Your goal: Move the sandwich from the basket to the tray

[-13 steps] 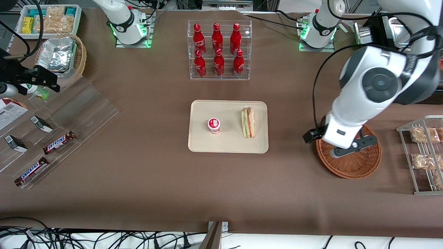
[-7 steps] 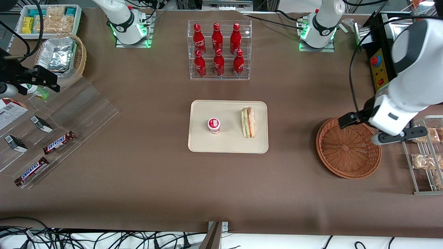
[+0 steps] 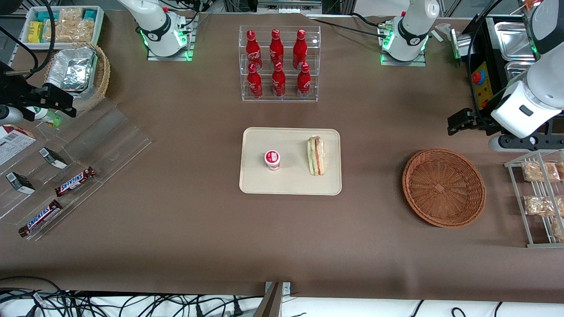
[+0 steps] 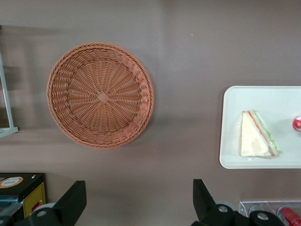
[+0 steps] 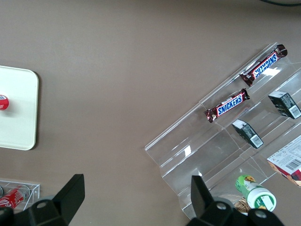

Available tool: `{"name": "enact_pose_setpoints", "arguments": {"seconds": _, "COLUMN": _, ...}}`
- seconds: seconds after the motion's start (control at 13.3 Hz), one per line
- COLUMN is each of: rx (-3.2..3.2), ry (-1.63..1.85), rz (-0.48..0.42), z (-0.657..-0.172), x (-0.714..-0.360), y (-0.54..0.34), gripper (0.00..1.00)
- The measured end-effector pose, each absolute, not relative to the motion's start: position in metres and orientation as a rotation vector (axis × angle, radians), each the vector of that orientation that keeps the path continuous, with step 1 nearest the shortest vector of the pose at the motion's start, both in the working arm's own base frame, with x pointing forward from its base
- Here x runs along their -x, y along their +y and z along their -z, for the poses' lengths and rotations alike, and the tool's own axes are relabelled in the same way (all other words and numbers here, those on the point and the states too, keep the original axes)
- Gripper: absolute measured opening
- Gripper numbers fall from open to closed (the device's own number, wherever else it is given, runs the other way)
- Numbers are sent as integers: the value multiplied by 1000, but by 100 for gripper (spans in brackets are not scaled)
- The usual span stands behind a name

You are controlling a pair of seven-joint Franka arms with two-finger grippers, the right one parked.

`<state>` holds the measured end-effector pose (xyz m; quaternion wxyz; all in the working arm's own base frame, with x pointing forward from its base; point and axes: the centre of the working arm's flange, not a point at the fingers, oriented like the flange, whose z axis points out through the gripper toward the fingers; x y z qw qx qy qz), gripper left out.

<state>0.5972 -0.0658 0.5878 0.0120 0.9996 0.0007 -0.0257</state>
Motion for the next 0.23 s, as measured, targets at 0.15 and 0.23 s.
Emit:
{"name": "enact_pose_setpoints", "arguments": {"seconds": 0.15, "rx": -3114, "ry": -36, "rz": 93, "z": -594, "x": -589, "y": -64, "gripper": 100}}
{"name": "enact_pose_setpoints", "arguments": {"seconds": 0.23, "rx": -3115, "ry": -48, "rz": 104, "z": -596, "x": -586, "y": -63, "gripper": 100}}
